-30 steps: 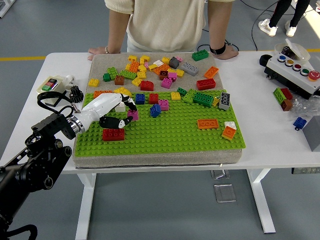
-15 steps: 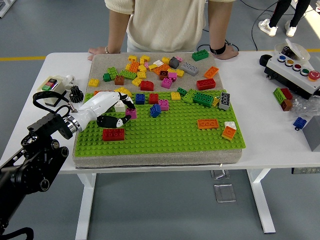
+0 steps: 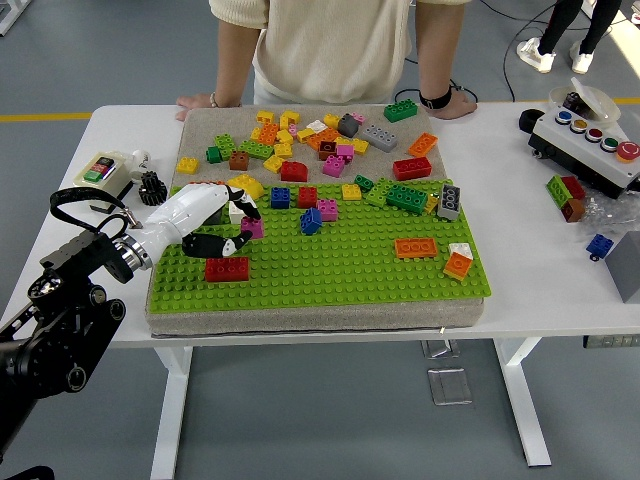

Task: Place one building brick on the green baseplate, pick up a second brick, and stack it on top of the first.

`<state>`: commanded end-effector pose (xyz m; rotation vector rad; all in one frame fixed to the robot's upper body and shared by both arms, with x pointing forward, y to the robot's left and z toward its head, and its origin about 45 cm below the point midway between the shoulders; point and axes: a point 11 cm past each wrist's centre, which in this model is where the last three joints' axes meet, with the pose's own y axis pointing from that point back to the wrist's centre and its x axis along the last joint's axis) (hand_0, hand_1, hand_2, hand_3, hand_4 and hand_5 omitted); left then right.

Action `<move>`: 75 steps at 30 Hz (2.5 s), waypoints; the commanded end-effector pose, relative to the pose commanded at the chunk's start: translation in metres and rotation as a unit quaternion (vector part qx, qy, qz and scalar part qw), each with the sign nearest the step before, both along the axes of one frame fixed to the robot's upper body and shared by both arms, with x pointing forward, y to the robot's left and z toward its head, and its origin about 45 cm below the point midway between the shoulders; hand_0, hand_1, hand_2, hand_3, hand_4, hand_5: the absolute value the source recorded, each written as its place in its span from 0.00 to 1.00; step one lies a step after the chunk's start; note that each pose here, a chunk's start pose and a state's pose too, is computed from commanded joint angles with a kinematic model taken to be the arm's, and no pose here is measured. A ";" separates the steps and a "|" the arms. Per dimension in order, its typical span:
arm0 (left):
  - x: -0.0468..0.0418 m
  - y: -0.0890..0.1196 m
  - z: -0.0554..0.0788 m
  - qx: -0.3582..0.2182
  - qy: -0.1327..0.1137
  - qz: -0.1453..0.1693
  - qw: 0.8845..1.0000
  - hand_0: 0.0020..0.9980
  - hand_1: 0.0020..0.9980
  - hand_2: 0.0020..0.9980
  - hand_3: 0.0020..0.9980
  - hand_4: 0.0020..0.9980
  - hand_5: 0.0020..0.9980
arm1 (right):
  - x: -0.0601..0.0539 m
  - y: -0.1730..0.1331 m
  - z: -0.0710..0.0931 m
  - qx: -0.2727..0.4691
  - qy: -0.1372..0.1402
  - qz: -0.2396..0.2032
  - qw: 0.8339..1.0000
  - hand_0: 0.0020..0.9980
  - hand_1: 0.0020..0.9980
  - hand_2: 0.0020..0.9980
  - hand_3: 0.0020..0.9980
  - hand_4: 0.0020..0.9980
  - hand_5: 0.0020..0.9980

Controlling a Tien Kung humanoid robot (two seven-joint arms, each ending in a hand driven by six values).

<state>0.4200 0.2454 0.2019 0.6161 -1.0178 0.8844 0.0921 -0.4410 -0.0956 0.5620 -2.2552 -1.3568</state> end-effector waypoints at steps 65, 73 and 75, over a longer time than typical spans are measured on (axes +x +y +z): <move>-0.0417 0.038 -0.020 0.010 -0.006 0.029 1.000 0.73 0.65 0.56 0.55 0.63 0.00 | -0.009 0.001 -0.002 0.006 0.013 -0.010 1.000 0.74 0.67 0.71 0.60 0.92 0.50; -0.0420 0.040 -0.023 0.010 -0.005 0.031 0.999 0.73 0.65 0.56 0.55 0.64 0.00 | -0.009 0.002 -0.003 0.006 0.014 -0.009 1.000 0.74 0.67 0.71 0.60 0.92 0.50; -0.0421 0.040 -0.023 0.010 -0.005 0.031 0.999 0.73 0.65 0.56 0.55 0.64 0.00 | -0.010 0.002 -0.003 0.006 0.014 -0.009 1.000 0.74 0.67 0.71 0.60 0.92 0.50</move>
